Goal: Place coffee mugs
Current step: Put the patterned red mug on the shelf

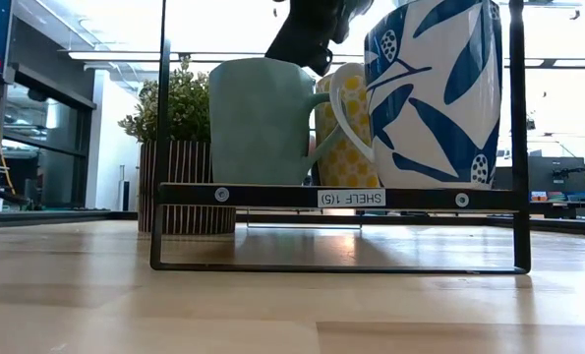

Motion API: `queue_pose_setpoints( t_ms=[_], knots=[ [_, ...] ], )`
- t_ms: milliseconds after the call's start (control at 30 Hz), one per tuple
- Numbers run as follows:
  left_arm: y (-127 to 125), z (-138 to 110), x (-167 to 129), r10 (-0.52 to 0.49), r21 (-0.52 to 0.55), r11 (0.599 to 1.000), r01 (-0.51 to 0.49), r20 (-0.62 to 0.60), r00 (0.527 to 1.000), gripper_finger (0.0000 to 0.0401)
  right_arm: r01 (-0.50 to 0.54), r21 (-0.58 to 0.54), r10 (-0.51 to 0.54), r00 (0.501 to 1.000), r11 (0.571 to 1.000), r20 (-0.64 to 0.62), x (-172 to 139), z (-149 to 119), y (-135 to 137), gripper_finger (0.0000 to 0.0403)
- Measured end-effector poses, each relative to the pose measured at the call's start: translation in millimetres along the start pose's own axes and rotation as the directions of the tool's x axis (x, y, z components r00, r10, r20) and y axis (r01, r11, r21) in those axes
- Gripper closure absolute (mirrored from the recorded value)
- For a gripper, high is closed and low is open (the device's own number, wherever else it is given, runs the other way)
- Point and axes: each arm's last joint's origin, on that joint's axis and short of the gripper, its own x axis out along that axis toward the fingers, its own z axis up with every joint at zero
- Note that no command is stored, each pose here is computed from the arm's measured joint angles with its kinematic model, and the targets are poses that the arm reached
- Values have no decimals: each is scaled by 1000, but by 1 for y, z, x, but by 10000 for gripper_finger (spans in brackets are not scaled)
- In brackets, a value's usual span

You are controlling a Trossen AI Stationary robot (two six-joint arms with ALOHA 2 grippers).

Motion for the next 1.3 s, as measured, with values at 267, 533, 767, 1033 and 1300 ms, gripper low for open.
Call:
queue_pose_setpoints(
  t_ms=[267, 533, 767, 1033, 1300],
  knots=[
    [0, 0, 0, 1, -16, 1000, -1, 4, 1000, 394, 3, -2, -3, 1000, 1000, -13, 4, -2, 0, 343],
    [0, 0, 0, -1, -26, 1000, 1, 5, 1000, 394, 0, 1, 0, 1000, 1000, -22, 10, -3, 1, 343],
    [0, 0, 0, 1, -43, 999, -1, 4, 1000, 394, -10, 3, 10, 998, 1000, -60, 19, -8, 0, 344],
    [0, 0, 0, 1, -50, 999, -1, 5, 1000, 392, -7, 0, 6, 998, 1000, -60, 20, -8, -2, 343],
    [0, 0, 0, 2, -52, 999, -2, 4, 1000, 392, 26, -1, -26, 997, 1000, -67, 19, -9, -9, 343]
  ],
)
